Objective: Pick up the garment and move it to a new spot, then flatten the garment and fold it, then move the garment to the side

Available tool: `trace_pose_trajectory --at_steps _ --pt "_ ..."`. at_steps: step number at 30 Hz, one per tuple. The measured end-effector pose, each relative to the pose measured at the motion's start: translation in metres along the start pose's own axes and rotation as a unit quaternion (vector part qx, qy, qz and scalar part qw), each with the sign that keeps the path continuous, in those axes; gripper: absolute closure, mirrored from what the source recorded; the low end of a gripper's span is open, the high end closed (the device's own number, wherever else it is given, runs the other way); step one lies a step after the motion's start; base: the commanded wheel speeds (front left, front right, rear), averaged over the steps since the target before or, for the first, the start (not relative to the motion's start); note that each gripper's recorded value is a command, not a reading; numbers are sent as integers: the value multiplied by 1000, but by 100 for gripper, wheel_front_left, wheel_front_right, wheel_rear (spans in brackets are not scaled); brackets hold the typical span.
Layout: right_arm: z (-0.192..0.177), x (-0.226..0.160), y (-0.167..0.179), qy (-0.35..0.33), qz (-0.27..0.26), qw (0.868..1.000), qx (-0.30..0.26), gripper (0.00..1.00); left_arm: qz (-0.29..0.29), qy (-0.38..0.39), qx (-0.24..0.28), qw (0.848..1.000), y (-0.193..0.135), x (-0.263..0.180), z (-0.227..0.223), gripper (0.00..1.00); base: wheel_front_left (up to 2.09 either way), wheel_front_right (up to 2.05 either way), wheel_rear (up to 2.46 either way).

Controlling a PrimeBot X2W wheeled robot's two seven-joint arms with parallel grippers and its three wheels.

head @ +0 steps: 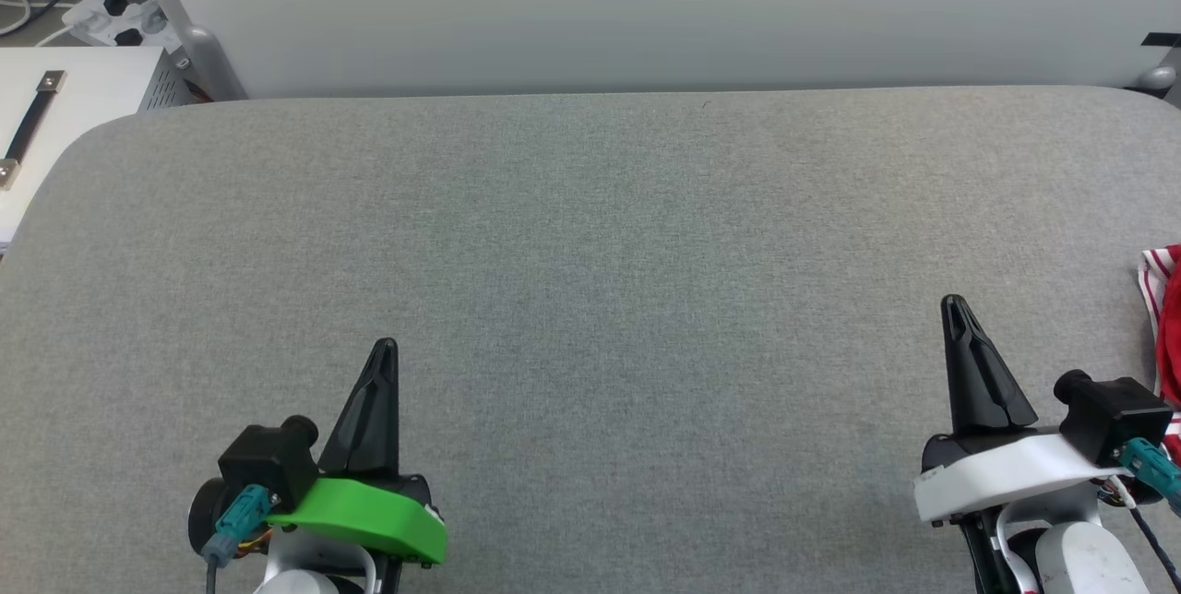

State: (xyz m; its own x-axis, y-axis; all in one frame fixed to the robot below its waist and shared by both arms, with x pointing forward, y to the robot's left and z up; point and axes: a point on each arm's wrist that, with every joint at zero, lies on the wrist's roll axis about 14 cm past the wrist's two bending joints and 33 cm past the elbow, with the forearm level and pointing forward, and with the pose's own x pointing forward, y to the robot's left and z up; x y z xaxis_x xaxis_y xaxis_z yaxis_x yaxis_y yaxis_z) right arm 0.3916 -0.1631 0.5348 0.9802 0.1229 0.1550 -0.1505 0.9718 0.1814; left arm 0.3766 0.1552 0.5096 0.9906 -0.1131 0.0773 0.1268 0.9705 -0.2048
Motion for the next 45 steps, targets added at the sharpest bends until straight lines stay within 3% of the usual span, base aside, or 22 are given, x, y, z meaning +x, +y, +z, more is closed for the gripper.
trace_pose_trajectory --at_steps 45 --pt "-1 -6 5 31 4 998 -47 100 19 16 59 998 7 -1 9 100 0 0 0"
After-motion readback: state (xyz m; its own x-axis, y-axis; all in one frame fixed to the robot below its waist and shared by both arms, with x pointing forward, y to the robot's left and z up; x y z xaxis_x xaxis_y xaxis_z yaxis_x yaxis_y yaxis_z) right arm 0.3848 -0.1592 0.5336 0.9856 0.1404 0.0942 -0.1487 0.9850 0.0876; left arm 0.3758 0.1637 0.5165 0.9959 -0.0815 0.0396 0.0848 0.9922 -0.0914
